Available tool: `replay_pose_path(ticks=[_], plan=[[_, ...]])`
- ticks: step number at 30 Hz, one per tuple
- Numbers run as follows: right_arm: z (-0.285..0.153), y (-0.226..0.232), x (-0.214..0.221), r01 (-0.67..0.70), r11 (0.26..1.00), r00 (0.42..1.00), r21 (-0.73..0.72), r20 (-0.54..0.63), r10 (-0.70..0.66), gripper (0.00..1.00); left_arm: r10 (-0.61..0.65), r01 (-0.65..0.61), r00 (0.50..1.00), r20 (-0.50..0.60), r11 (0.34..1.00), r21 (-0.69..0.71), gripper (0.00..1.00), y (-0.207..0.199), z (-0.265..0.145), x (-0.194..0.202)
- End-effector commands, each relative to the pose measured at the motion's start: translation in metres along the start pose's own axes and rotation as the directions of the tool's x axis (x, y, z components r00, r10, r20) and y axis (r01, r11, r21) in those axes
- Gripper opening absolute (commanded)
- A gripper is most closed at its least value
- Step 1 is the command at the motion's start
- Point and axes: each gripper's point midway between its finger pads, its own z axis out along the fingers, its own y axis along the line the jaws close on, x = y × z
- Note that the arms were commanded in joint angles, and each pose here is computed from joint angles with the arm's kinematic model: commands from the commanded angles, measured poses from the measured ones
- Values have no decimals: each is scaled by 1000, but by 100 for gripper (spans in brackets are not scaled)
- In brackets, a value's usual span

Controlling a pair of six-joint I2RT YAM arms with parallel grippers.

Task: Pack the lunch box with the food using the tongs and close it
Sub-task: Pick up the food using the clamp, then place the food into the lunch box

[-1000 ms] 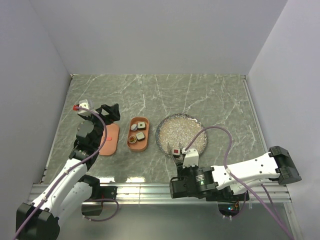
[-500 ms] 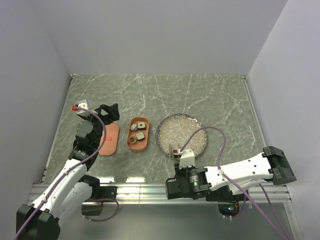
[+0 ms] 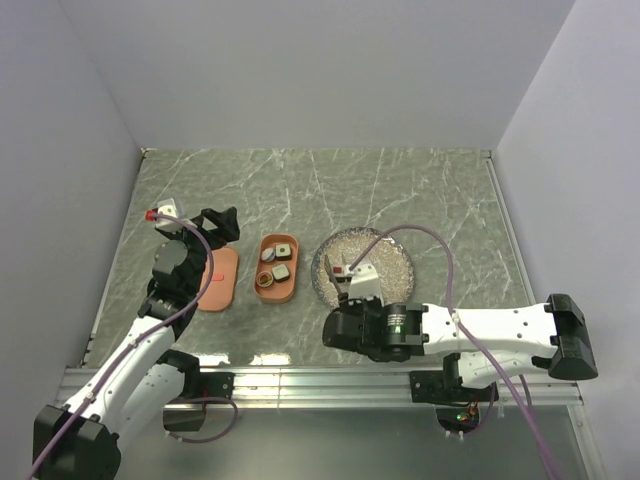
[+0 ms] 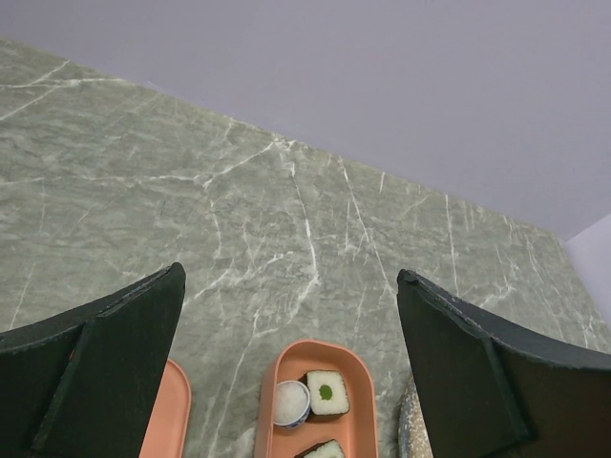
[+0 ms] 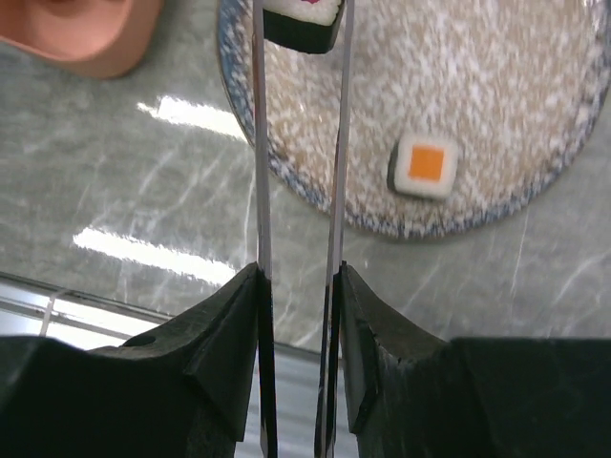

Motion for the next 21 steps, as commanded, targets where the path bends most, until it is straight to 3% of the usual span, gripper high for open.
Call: replay_pose_path(ticks=[1, 9, 21], plan=[[-8, 23, -56, 32, 993, 989, -111, 146, -15, 34, -14, 14, 1000, 22, 1000, 8, 99, -2, 3, -6], [-9, 70, -78, 120, 967, 981, -226, 177, -81, 33, -10, 10, 1000, 12, 1000, -5, 99, 0, 5, -3], [4, 114, -52, 193, 929, 980, -315, 105, -168, 31, -12, 12, 1000, 13, 1000, 10, 99, -3, 5, -4]])
